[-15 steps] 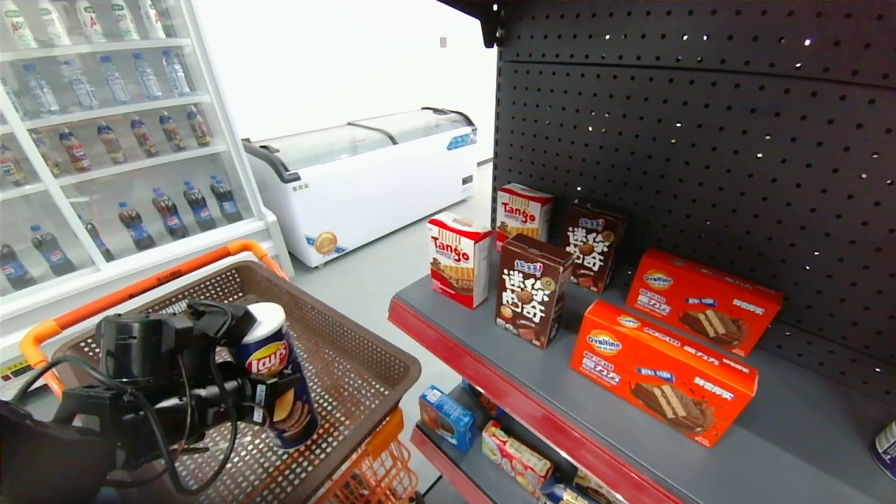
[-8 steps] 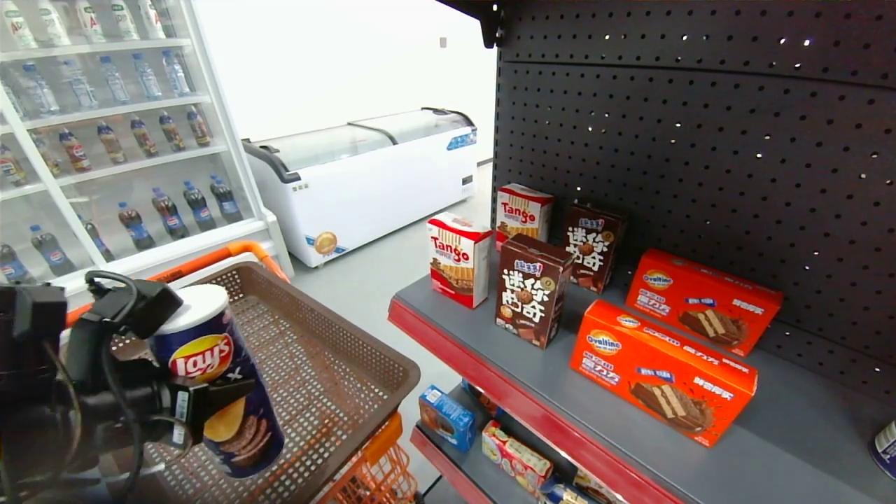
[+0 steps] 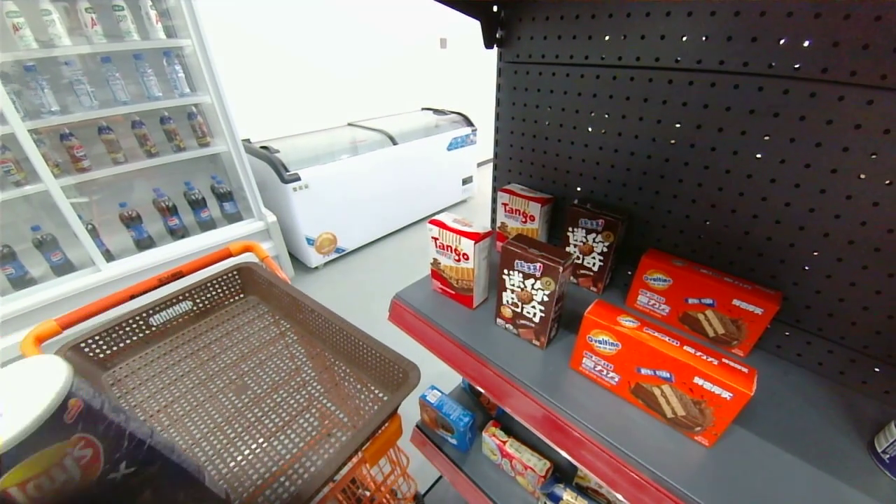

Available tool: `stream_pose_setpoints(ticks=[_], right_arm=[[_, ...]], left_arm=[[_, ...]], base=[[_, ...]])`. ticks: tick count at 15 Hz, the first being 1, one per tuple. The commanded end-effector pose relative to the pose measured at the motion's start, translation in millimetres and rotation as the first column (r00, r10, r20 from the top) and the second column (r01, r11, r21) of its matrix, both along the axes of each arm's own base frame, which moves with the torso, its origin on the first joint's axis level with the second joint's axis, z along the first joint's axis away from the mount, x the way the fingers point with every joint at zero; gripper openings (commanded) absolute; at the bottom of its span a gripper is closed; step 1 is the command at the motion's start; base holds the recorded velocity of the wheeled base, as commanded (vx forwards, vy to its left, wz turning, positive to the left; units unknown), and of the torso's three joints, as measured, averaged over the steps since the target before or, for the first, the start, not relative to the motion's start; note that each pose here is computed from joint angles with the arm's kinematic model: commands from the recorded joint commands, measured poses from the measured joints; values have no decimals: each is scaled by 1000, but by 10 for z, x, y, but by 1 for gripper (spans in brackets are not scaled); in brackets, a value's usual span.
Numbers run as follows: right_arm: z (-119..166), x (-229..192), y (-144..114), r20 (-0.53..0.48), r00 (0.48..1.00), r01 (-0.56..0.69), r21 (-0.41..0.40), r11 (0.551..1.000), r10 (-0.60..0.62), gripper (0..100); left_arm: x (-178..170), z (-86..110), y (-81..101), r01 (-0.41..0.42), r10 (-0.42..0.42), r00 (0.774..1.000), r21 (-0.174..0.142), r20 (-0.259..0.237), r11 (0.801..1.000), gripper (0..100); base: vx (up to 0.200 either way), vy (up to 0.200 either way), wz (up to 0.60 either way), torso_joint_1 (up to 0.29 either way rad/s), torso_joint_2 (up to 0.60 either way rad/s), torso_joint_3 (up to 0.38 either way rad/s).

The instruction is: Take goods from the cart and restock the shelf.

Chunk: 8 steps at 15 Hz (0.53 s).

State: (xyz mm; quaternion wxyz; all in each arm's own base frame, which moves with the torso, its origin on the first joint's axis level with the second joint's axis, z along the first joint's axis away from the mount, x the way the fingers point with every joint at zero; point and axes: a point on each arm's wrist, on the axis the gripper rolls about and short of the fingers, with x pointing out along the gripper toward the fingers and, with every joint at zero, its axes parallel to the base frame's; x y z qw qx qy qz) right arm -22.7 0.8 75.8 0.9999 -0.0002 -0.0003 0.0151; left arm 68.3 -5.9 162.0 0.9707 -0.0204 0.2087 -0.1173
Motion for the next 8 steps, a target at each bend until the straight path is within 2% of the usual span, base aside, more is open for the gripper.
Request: stream_pose_setpoints(ticks=[1, 3, 6, 8], right_arm=[[1, 0, 0, 1, 1000, 0, -1, 1000, 0, 100], [1, 0, 0, 1, 1000, 0, 0, 1000, 0, 100], [1, 0, 0, 1, 1000, 0, -1, 1000, 0, 100], [1, 0, 0, 1, 1000, 0, -1, 1000, 0, 100]], left_arm=[[-303, -103, 22, -57, 57, 991, -8, 120, 998, 0], [-366, -98, 19, -53, 54, 986, -8, 158, 999, 0], [-420, -120, 17, -45, 42, 982, 11, 186, 999, 0], [-458, -177, 14, -18, 4, 979, 71, 203, 997, 0]], base=[[0, 0, 0, 0, 0, 0], [0, 0, 0, 0, 0, 0], [0, 0, 0, 0, 0, 0], [0, 0, 0, 0, 0, 0]])
